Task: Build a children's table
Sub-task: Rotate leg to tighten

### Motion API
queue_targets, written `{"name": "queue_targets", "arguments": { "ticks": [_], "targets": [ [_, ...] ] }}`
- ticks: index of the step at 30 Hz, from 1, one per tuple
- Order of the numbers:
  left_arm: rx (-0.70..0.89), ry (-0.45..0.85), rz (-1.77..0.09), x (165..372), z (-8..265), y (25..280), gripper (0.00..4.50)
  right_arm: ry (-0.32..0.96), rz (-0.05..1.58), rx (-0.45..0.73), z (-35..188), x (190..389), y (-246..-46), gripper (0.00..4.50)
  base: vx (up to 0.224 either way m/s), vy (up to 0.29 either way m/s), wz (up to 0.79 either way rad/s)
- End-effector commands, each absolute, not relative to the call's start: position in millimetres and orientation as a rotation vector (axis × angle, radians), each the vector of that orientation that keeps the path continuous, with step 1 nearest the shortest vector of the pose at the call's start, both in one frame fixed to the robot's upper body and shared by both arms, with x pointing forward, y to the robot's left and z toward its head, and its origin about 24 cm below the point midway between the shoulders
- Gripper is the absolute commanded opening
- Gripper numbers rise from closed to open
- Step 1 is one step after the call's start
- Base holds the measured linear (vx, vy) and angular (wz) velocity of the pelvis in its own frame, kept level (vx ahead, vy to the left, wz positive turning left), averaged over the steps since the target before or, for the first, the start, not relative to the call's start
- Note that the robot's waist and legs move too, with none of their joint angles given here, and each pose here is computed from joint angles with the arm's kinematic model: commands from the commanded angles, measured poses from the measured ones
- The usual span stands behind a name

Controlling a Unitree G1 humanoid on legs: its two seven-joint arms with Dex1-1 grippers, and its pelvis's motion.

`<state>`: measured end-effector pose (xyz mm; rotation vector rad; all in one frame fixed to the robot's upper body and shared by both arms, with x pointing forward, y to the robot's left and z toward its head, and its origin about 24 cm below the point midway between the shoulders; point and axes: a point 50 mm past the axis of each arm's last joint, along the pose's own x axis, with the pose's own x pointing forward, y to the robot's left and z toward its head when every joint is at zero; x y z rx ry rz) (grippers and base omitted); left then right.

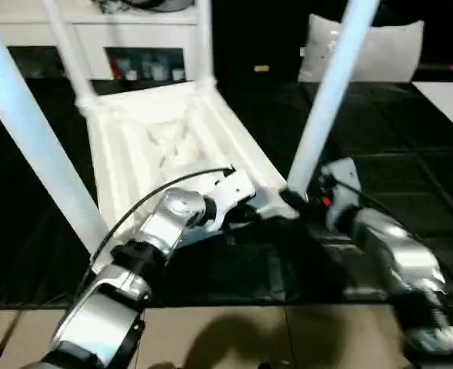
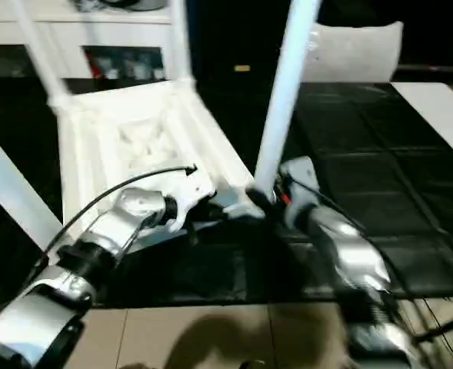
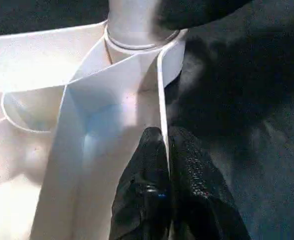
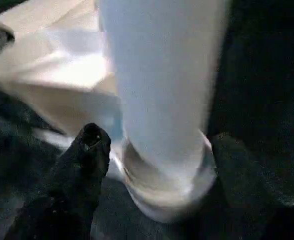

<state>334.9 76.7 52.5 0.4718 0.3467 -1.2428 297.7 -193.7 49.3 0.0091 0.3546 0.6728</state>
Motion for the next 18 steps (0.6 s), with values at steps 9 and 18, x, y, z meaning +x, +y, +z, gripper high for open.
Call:
{"name": "queue_targets", "arguments": {
  "ticks": [9, 18],
  "targets": [
    [0.587, 0.228, -1.486, 325, 57, 98, 0.00, 0.360, 0.853, 0.037, 65, 256.7, -227.2, 4.47, 0.000, 0.000, 0.00],
    [0.576, 0.142, -1.480, 324, 58, 111, 0.00, 0.277, 0.782, 0.059, 68, 249.5, -225.2, 4.47, 0.000, 0.000, 0.00]
  ]
}}
